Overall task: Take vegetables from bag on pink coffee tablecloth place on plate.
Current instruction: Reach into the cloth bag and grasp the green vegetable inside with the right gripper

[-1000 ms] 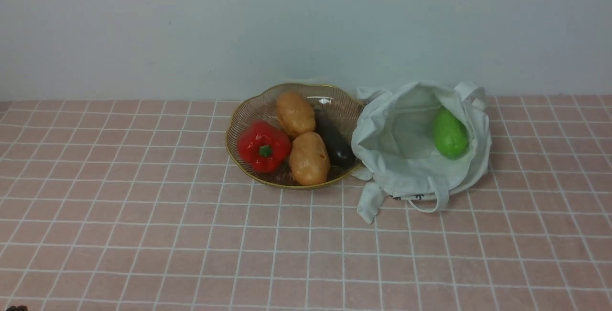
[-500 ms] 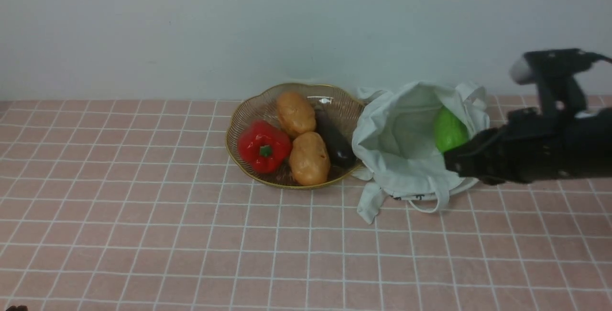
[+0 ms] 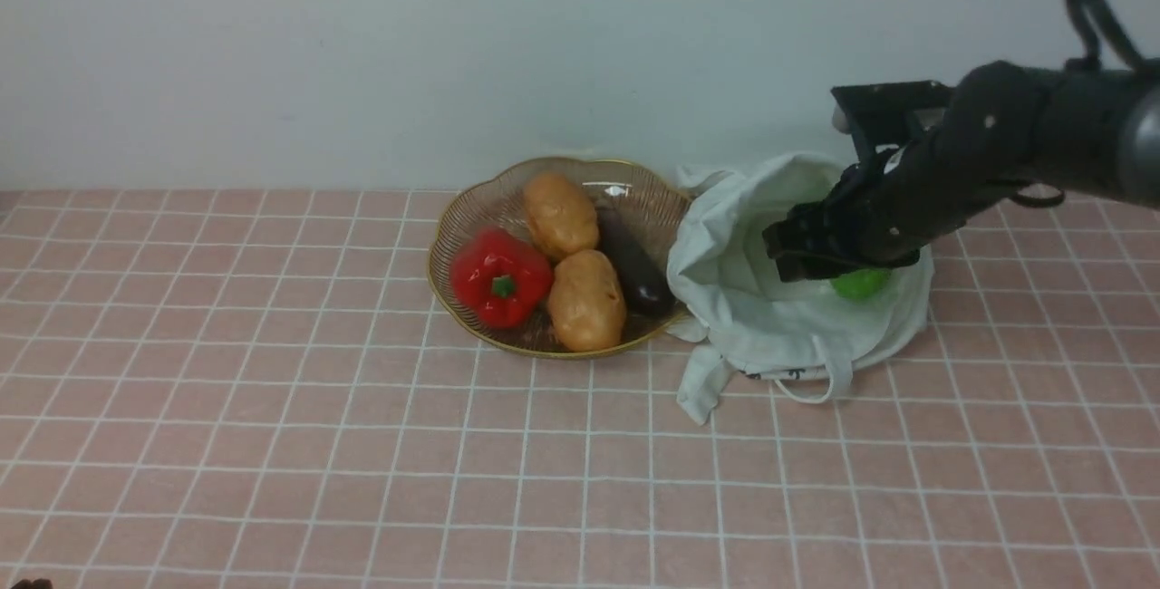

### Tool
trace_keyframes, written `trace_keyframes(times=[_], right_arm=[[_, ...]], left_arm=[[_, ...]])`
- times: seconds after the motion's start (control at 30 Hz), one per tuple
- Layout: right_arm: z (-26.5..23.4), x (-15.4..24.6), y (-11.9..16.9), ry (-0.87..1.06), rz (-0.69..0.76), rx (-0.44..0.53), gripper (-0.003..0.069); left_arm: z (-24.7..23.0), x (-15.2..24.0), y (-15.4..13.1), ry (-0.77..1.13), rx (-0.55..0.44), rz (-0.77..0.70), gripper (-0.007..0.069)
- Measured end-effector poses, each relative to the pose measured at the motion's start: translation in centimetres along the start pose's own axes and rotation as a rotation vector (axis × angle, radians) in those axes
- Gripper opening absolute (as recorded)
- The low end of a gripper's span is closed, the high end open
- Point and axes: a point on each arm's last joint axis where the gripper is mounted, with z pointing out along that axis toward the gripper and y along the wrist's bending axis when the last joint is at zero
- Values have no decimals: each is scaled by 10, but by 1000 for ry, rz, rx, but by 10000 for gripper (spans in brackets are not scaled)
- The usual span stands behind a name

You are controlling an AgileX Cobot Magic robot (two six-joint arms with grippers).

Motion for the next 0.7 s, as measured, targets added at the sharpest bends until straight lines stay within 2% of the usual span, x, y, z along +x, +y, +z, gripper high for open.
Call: trace_keyframes(times=[0.03, 0.07, 0.13, 0.2, 0.3, 0.57, 0.6, 0.67, 0.7], right_arm=[[11, -6, -6, 37, -5, 55, 455], [12, -7, -6, 42, 4, 62, 468], [20, -15, -13, 67, 20, 137, 541], [22, -21, -18, 65, 43, 197, 580], [25, -23, -22, 60, 67, 233, 599], [49, -17, -26, 64, 78, 253, 582], [50, -17, -26, 57, 76, 251, 568], [51, -17, -26, 55, 76, 251, 477], [51, -17, -26, 55, 76, 251, 465]], left_arm=[[0, 0, 0, 0, 0, 0, -4], [0, 0, 0, 0, 0, 0, -4], [0, 0, 0, 0, 0, 0, -4], [0, 0, 0, 0, 0, 0, -4], [0, 0, 0, 0, 0, 0, -4], [0, 0, 0, 0, 0, 0, -4], [0, 0, 0, 0, 0, 0, -4], [0, 0, 0, 0, 0, 0, -4], [0, 0, 0, 0, 0, 0, -4]])
